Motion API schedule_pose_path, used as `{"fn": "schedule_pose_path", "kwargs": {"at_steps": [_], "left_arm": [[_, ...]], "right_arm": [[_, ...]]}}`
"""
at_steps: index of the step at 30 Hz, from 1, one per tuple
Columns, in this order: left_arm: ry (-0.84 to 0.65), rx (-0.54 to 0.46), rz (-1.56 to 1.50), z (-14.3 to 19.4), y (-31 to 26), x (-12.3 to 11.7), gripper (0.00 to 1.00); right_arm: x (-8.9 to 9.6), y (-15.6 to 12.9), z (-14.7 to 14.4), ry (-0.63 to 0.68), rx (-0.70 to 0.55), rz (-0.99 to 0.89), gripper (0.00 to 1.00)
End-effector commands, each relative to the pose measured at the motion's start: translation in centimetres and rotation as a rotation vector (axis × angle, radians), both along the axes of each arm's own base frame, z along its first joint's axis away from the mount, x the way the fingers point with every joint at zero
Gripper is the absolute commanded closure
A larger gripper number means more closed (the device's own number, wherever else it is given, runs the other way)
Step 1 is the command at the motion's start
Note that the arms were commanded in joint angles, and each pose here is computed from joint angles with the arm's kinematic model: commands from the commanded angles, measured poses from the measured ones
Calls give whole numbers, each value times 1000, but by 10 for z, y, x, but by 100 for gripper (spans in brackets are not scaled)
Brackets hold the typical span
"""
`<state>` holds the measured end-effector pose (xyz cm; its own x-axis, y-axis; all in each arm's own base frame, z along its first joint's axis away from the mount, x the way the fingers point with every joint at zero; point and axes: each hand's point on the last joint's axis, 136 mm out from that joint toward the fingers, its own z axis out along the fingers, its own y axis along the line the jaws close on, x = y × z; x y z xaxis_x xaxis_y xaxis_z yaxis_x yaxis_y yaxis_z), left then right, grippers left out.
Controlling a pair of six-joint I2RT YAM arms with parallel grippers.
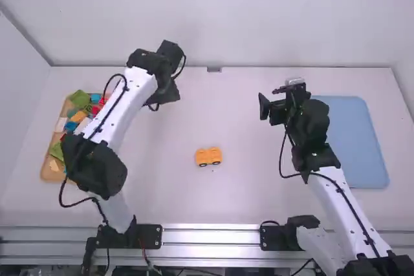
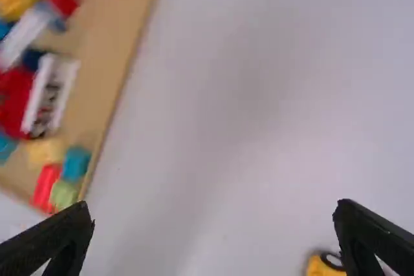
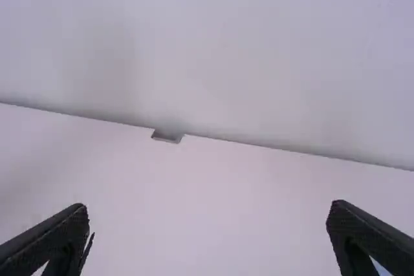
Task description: Assemble lego blocks to make yellow taxi
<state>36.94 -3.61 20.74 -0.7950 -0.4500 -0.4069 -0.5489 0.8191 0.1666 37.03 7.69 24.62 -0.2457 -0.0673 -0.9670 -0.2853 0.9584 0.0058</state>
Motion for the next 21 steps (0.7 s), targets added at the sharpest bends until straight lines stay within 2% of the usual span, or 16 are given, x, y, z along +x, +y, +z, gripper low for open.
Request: {"fn": "schedule_pose_path", "kwargs": {"at_steps": [1, 2, 4, 10, 17, 21], "left_arm": [[-254, 28, 423, 42, 36, -17, 1], [-273, 22, 533, 47, 46, -31, 1], [-276, 10, 580, 50, 53, -38, 1], [-245, -33, 650, 47, 80, -43, 1], [-211, -75, 874, 26, 125, -58, 1], [-188, -63, 958, 17, 148, -69, 1]], "right_arm": [[5, -4, 19, -39, 6, -10, 2], [5, -6, 18, -35, 5, -15, 2], [5, -7, 18, -35, 5, -20, 2], [4, -3, 18, -36, 5, -7, 2], [5, -6, 19, -39, 6, -15, 2], [6, -9, 19, -38, 6, -26, 2]]}}
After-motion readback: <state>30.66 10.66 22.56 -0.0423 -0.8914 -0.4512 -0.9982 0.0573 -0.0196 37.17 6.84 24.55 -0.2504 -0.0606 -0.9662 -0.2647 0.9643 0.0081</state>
